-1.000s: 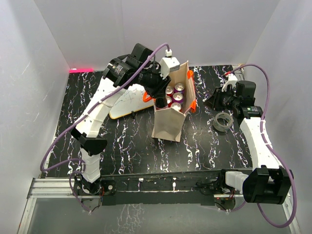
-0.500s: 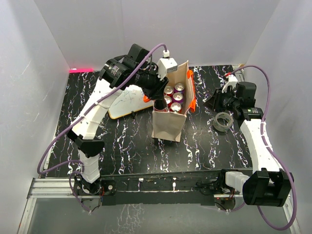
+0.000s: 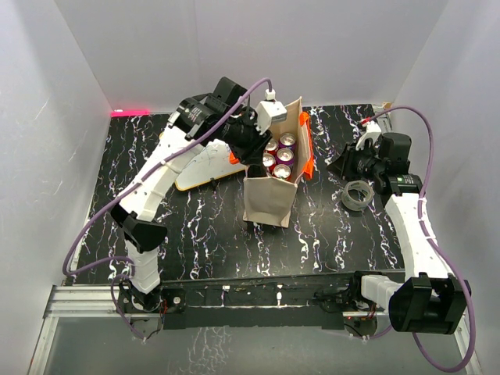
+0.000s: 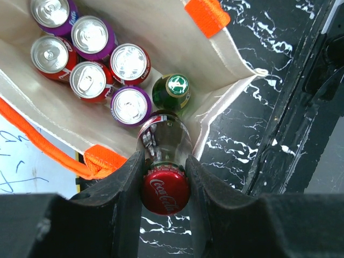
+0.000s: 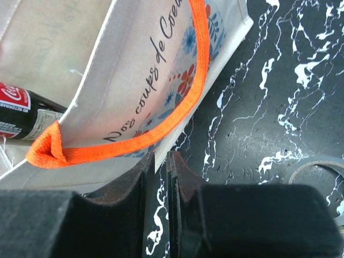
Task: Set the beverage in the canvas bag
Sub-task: Place the drink in the canvas bag.
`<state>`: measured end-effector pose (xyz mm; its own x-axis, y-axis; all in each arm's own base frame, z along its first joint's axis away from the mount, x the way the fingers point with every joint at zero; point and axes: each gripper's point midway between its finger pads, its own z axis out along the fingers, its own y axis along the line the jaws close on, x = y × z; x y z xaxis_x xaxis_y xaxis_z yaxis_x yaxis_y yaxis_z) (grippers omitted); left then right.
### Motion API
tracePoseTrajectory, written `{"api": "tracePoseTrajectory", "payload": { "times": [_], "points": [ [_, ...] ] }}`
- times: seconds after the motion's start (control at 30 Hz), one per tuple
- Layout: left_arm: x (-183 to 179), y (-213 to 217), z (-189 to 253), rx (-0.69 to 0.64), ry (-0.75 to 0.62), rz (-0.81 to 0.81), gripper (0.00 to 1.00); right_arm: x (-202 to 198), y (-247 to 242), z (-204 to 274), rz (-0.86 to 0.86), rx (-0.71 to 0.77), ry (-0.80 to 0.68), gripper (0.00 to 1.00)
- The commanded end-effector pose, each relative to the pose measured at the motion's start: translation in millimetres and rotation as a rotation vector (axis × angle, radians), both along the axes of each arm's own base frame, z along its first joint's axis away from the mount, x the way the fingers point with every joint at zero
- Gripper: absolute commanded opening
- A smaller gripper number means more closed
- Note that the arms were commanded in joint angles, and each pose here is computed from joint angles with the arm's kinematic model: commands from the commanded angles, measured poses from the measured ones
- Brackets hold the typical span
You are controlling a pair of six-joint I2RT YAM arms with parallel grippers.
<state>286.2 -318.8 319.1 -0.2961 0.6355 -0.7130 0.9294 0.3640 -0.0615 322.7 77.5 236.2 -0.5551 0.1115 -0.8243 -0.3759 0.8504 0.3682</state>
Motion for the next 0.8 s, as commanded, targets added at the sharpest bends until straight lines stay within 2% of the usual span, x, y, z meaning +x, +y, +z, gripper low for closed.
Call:
{"api": "tracePoseTrajectory", "payload": {
  "times": [0.0, 0.33, 0.63, 0.77],
  "points": [
    [-17.4, -0.9, 13.1, -0.054, 0.019, -0.023, 0.0, 1.3, -0.7, 5.5, -0.004, 0.004, -0.043, 0.18],
    [-17.8, -4.6, -6.7, -0.014, 0.027, -0.079, 0.0, 2.1, -1.7, 2.4, -0.009, -0.002, -0.041, 0.18],
    [-29.5, -2.4, -35.1, -0.024, -0.041, -0.201, 0.0, 2.9, -2.7, -0.3, -0.012, -0.002, -0.034, 0.18],
    [-31.7, -2.8, -46.9, -0.011, -0.025, -0.226, 0.0, 2.1, -2.4, -1.8, -0.01, 0.0, -0.03, 0.18]
  ]
}}
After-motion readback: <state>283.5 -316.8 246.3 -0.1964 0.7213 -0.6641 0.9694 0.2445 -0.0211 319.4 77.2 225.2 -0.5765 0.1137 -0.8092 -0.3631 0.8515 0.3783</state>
